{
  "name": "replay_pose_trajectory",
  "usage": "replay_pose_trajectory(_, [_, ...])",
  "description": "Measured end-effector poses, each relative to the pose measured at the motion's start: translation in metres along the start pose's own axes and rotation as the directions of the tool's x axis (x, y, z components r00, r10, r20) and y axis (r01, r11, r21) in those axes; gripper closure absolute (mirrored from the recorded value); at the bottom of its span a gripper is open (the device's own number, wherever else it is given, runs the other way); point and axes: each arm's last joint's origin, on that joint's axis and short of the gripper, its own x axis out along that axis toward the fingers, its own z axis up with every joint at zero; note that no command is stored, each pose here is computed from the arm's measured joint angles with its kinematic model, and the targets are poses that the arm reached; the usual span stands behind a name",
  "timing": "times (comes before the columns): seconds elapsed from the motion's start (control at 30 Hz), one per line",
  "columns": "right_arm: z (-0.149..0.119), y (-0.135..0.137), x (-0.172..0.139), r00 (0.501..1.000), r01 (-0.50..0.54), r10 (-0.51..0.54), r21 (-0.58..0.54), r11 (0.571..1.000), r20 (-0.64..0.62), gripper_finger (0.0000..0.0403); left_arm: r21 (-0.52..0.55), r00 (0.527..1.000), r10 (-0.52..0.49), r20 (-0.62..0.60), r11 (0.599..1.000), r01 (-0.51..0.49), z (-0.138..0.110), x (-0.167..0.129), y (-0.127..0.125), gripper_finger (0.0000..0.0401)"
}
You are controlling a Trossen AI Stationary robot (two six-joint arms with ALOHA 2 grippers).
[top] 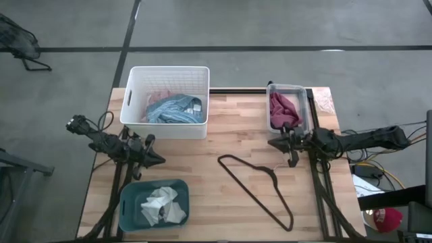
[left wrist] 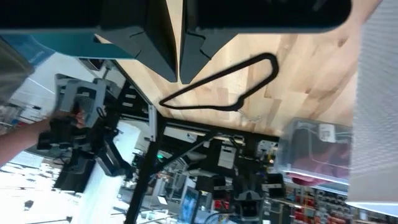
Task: Pick & Place Cloths
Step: Return to Home Position
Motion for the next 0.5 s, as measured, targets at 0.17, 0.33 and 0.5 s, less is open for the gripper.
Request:
replay_pose_trajectory(0.17, [0.001,0.0,-0.01,1.0,0.004,-0.004,0.0,1.0,-0.013,0.0394,0.0,0.999,0.049,0.014,0.999,-0.049,0.0,0.0,0.001,0.0378])
replay_pose_trajectory(0.33, [0.001,0.0,-0.019,0.999,-0.031,0.031,0.02,0.999,-0.022,0.0394,-0.004,0.999,0.045,0.021,0.999,-0.044,0.0,0.0,0.001,0.0378])
replay_pose_trajectory(0.5, [-0.002,0.003,-0.026,0.985,-0.156,0.159,0.049,0.987,-0.072,0.0394,-0.004,0.999,0.04,0.022,0.999,-0.04,0.0,0.0,0.001,0.0378])
